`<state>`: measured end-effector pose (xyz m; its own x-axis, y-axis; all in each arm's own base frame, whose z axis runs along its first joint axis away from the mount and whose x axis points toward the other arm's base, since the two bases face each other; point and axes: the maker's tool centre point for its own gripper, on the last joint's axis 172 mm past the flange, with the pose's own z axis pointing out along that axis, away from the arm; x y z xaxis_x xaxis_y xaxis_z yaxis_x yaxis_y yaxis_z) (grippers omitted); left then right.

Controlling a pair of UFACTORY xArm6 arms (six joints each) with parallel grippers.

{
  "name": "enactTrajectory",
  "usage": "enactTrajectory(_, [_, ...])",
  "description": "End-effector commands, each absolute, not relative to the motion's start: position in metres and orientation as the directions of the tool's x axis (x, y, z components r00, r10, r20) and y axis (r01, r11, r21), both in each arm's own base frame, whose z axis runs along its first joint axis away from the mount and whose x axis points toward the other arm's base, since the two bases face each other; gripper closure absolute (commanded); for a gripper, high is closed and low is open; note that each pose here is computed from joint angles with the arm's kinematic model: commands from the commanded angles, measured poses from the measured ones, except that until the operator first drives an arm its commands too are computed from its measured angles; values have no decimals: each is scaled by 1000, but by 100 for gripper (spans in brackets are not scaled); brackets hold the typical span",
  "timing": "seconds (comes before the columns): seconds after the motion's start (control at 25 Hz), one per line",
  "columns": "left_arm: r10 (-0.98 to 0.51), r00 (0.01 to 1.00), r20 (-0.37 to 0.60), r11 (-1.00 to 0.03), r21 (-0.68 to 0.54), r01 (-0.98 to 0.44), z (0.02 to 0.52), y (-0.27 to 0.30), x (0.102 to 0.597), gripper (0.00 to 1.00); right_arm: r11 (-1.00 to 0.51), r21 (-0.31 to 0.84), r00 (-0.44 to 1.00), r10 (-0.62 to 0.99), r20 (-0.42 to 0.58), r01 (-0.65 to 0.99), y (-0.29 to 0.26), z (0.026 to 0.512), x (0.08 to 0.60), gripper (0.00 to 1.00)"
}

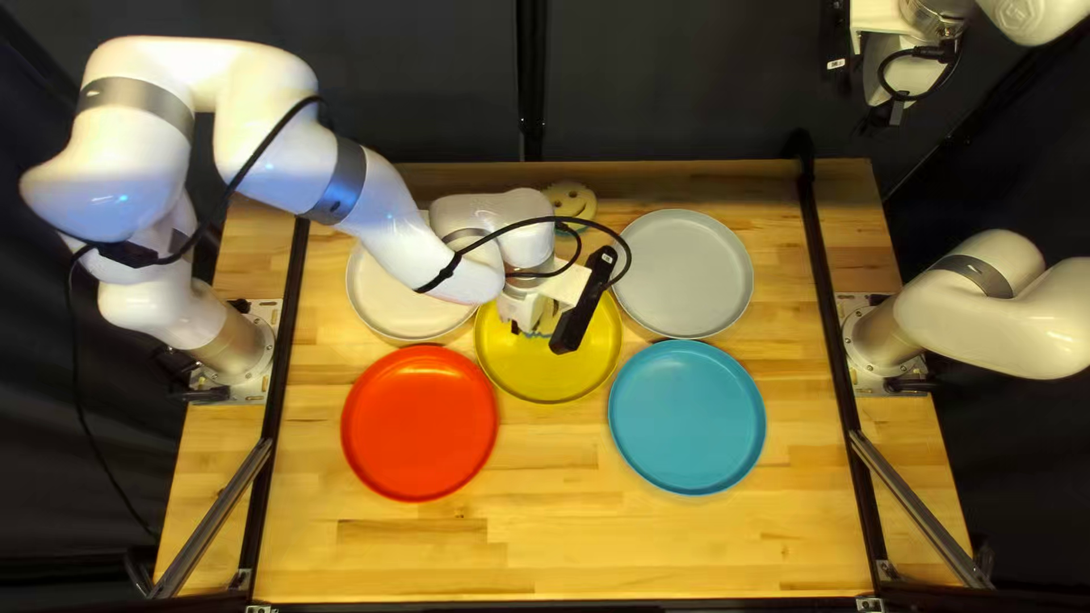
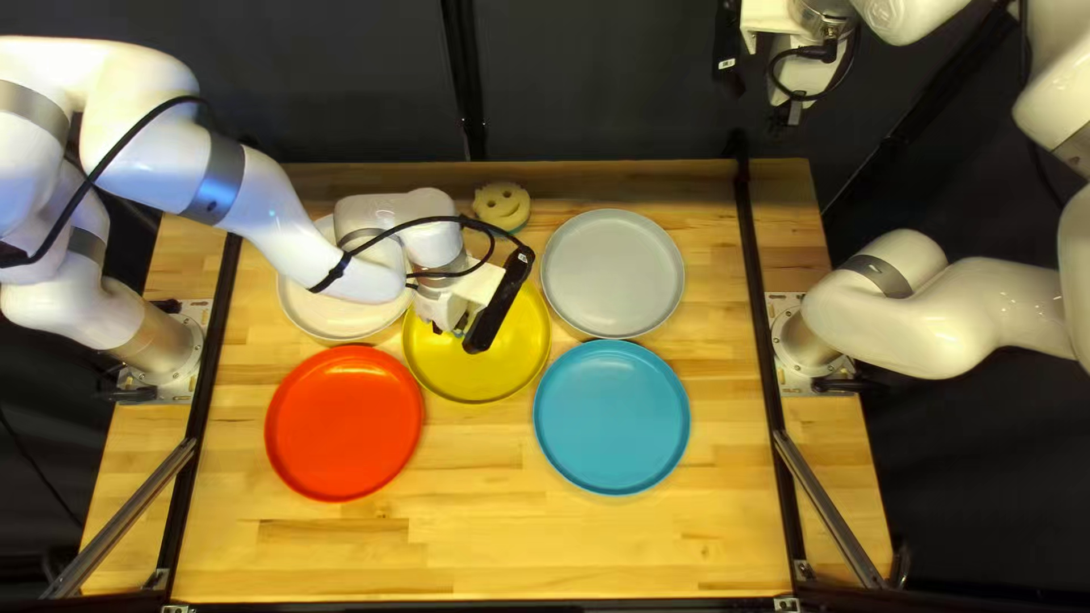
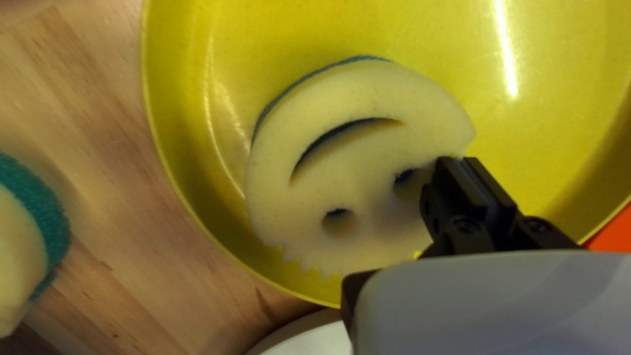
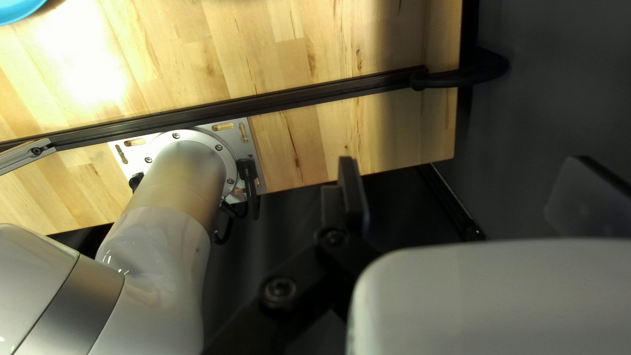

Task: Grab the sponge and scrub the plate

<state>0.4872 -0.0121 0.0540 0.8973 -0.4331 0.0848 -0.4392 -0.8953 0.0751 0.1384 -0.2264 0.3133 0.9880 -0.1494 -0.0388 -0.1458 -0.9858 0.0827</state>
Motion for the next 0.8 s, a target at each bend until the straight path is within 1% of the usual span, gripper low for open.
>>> enactTrajectory(0.04, [-448, 888, 108, -890, 40, -454, 73, -42, 491, 100, -986, 83, 988, -149, -39, -146, -226, 313, 138, 0])
enactTrajectory(0.24, [-471, 871, 141, -879, 3, -476, 94, -85, 501, 100, -986, 83, 988, -149, -39, -146, -226, 313, 138, 0])
enactTrajectory(0.48, [-516, 837, 179, -855, -56, -515, 117, -156, 518, 100, -986, 83, 988, -149, -39, -146, -226, 313, 138, 0])
enactTrajectory(0.8, [-534, 823, 196, -843, -53, -535, 109, -211, 514, 100, -986, 83, 988, -149, -39, -146, -226, 313, 138, 0])
